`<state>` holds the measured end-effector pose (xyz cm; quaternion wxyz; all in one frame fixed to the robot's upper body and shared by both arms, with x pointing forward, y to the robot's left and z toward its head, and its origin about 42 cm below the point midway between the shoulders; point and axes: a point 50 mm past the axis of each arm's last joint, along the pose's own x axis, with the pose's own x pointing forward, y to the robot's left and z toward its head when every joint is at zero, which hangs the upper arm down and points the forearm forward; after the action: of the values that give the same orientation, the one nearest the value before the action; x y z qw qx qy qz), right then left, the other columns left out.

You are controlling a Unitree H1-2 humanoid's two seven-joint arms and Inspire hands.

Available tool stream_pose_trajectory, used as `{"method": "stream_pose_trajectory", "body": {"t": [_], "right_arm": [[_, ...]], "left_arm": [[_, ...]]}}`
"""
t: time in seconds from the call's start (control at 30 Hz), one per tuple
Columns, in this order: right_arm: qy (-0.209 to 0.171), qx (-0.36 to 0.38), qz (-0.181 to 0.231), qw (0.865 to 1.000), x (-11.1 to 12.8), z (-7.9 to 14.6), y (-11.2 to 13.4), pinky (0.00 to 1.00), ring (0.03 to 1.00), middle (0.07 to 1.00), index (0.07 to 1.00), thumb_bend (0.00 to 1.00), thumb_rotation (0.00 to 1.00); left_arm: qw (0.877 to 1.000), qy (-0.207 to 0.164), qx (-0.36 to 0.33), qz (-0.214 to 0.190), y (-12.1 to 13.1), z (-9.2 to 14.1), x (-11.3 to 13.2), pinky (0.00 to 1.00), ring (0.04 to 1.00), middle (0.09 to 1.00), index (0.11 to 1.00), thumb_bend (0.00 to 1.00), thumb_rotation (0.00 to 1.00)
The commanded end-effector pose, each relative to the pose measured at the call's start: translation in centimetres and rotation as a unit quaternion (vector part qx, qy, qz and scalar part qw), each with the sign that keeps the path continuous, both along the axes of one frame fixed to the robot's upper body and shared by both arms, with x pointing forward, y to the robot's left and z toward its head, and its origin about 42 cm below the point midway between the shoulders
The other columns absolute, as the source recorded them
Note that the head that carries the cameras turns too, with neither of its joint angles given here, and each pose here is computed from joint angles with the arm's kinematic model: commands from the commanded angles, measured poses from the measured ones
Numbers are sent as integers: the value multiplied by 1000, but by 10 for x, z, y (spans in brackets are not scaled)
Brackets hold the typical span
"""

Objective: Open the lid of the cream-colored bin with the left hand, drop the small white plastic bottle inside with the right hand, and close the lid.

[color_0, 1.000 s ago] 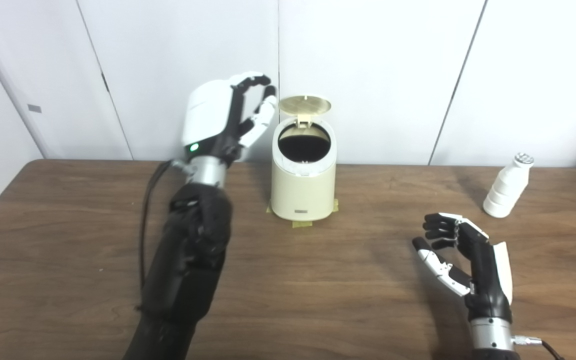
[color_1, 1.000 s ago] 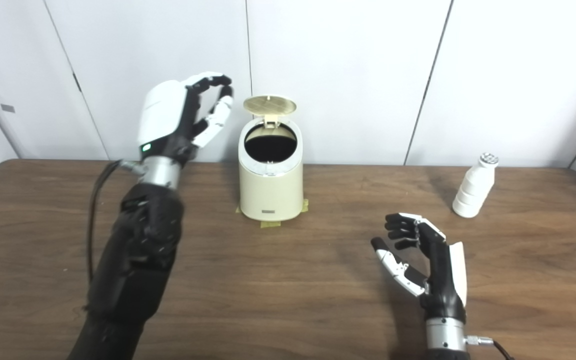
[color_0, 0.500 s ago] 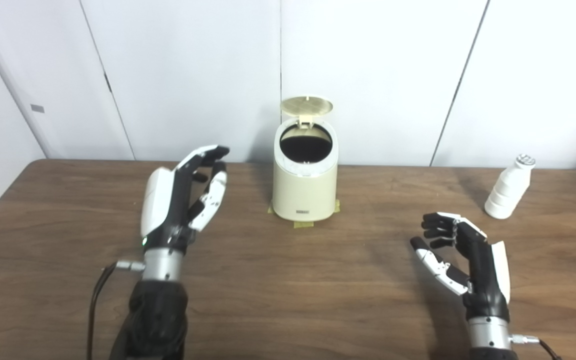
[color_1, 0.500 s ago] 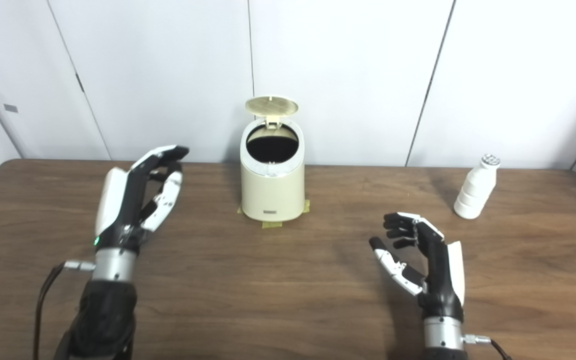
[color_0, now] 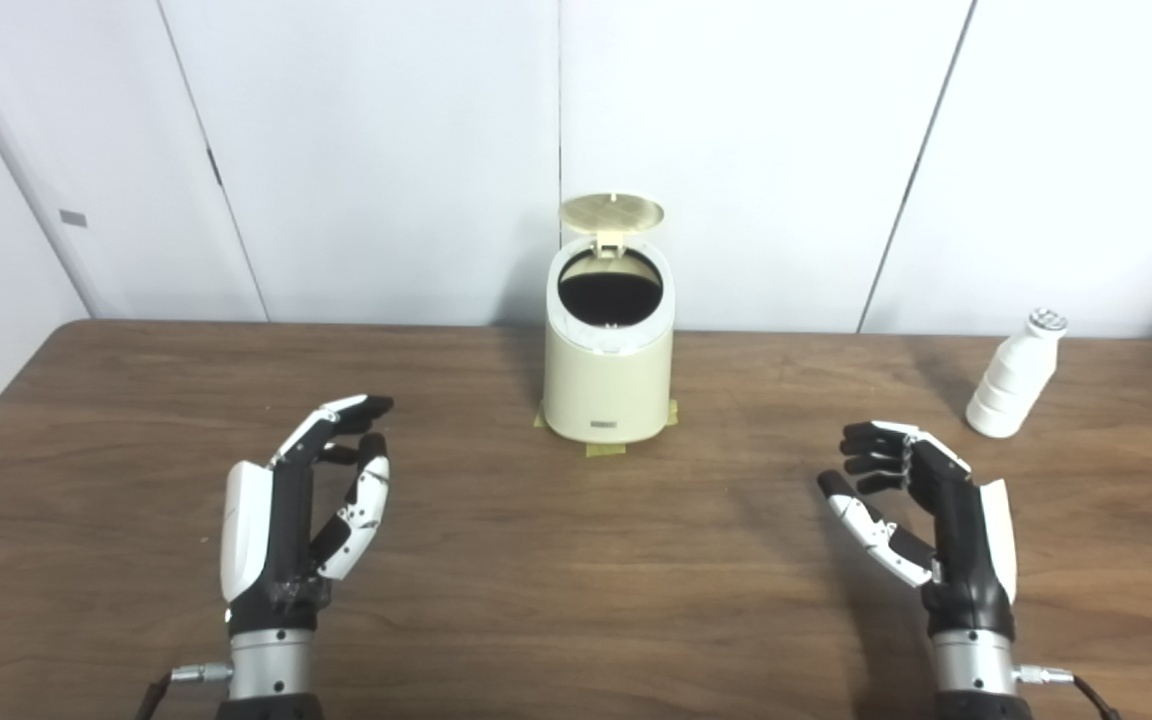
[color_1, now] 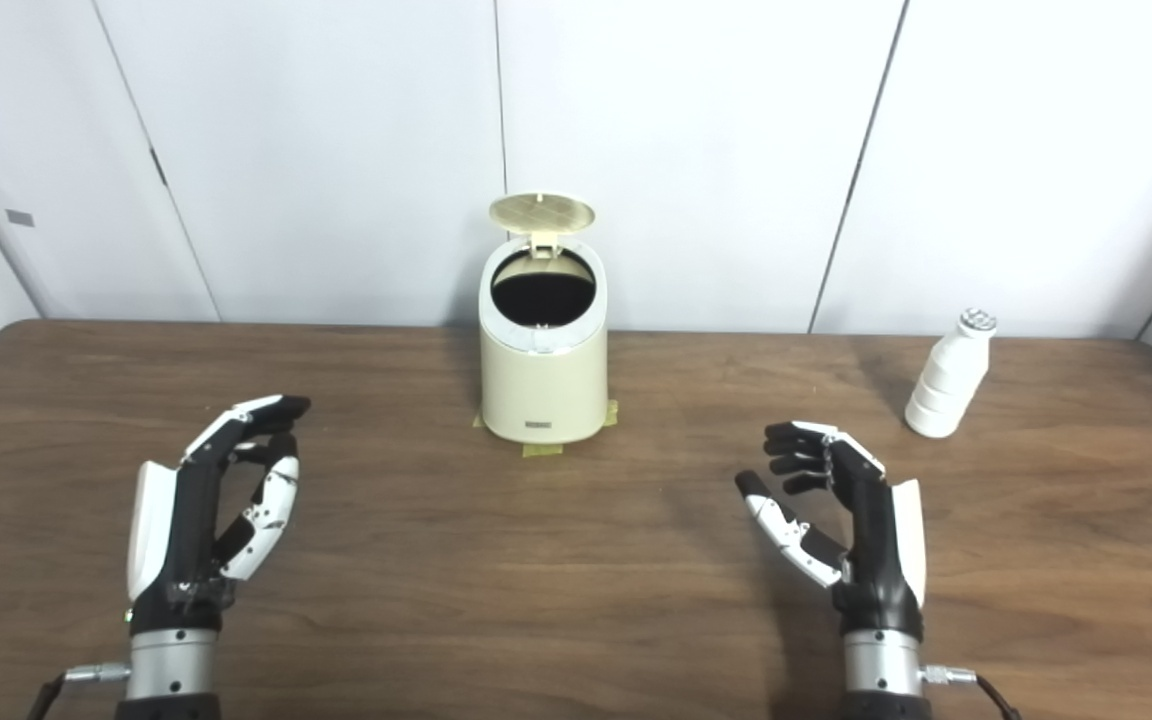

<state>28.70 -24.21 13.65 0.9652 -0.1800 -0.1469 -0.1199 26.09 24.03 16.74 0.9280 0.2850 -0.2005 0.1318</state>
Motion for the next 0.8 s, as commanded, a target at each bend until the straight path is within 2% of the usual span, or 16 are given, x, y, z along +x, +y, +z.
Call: {"method": "stream_pose_trajectory", "body": {"t": [0.0, 0.13, 0.23, 0.33, 0.43, 0.47, 0.53, 0.63, 0.67, 0.77], "right_arm": [[-41, -2, 1, 999, 5, 13, 1, 490, 575, 604, 602, 309, 273], [-52, 5, -13, 999, 4, 18, -1, 491, 580, 609, 604, 288, 209], [-76, 32, -34, 996, 5, 22, -6, 502, 582, 606, 598, 298, 141], [-107, 51, -53, 991, 8, 25, -14, 498, 566, 588, 583, 304, 129], [-138, 56, -81, 986, 12, 30, -23, 452, 509, 540, 544, 324, 208], [-149, 48, -92, 983, 13, 33, -27, 429, 476, 513, 520, 318, 281], [-162, 48, -111, 979, 16, 35, -35, 390, 428, 470, 482, 317, 323], [-178, 65, -128, 974, 22, 32, -49, 389, 407, 442, 443, 385, 355], [-180, 68, -138, 972, 24, 35, -53, 391, 409, 446, 464, 452, 241], [-188, 70, -158, 967, 25, 44, -56, 348, 382, 434, 477, 495, 171]], "left_arm": [[1000, -30, -2, 0, -5, 2, -1, 607, 718, 727, 716, 159, 661], [999, -30, -11, 8, -5, -4, -3, 594, 708, 722, 710, 170, 706], [1000, -21, -20, 10, -3, -9, -4, 599, 706, 717, 706, 166, 727], [1000, -14, -17, 12, -1, -12, -5, 601, 705, 714, 704, 177, 762], [1000, -14, -14, 13, -1, -12, -4, 595, 699, 711, 701, 180, 753], [1000, -15, -11, 14, 0, -12, -4, 597, 702, 712, 701, 183, 752], [1000, -19, -5, 14, 0, -13, -3, 596, 705, 713, 699, 192, 766], [999, -30, 7, 13, 2, -13, -2, 590, 699, 707, 694, 185, 752], [999, -32, 7, 13, 2, -14, -2, 588, 698, 706, 693, 181, 731], [999, -32, 5, 14, 3, -14, -1, 589, 701, 707, 694, 186, 721]]}}
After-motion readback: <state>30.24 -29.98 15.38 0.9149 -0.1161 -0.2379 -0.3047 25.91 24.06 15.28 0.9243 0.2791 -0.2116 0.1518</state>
